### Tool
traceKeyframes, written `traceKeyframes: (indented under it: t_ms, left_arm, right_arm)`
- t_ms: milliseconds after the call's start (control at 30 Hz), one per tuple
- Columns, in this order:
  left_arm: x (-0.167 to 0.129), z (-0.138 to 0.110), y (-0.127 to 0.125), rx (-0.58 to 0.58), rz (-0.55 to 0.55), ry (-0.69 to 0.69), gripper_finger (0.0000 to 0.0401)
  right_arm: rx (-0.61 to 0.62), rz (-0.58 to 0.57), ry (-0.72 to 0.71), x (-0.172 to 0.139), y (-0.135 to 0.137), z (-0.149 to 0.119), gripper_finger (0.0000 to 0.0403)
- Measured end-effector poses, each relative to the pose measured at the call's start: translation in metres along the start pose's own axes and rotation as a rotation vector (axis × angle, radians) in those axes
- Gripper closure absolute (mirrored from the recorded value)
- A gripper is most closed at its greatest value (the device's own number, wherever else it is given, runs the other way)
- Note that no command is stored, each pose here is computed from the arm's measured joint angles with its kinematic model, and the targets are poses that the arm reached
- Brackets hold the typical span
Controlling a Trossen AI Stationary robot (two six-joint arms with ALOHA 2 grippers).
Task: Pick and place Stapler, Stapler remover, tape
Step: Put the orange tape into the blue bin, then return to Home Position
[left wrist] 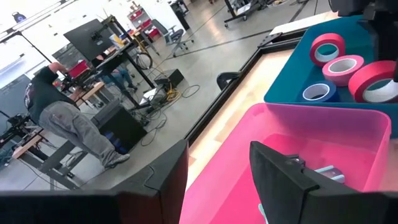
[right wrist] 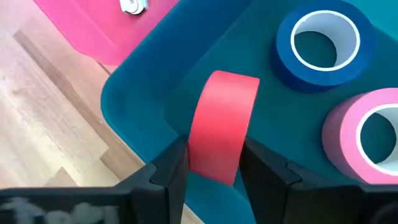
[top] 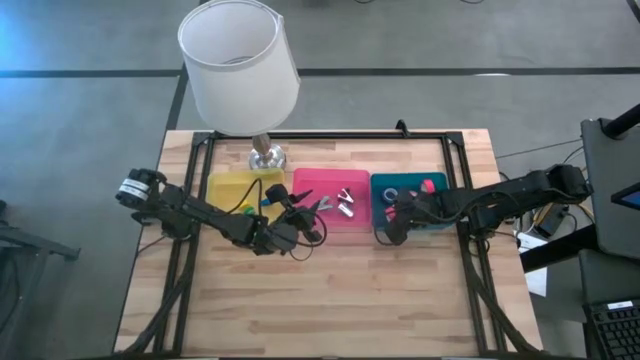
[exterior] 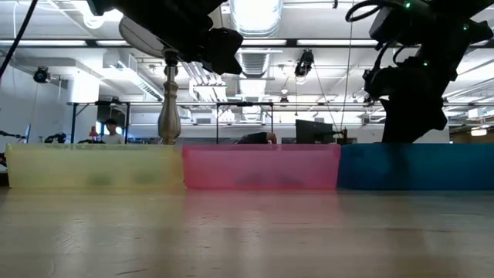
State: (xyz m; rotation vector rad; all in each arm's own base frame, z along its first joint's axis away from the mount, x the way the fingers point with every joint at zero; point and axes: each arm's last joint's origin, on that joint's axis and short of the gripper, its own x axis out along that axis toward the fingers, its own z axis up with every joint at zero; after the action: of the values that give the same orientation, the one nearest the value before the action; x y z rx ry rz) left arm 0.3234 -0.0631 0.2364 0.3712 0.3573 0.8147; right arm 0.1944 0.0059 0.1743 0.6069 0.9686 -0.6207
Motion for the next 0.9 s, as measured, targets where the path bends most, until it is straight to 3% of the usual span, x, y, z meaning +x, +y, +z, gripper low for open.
traceKeyframes:
  t_ms: [267, 500, 900]
  left_arm:
    - [0.001, 0.0, 0.001, 0.011, 0.003, 0.002, 0.0226]
    - [0.001, 0.0, 0.001, 0.036, 0.003, 0.002, 0.0227]
    - [-0.011, 0.001, -0.005, -0.001, -0.027, -0.016, 0.0227]
  right_arm:
    - [-0.005, -0.001, -0.005, 0.0, 0.0, 0.0, 0.023]
    - [-0.079, 0.005, -0.009, -0.002, 0.002, 0.002, 0.021]
    - [-0.453, 0.114, -0.161, -0.039, 0.031, 0.038, 0.022]
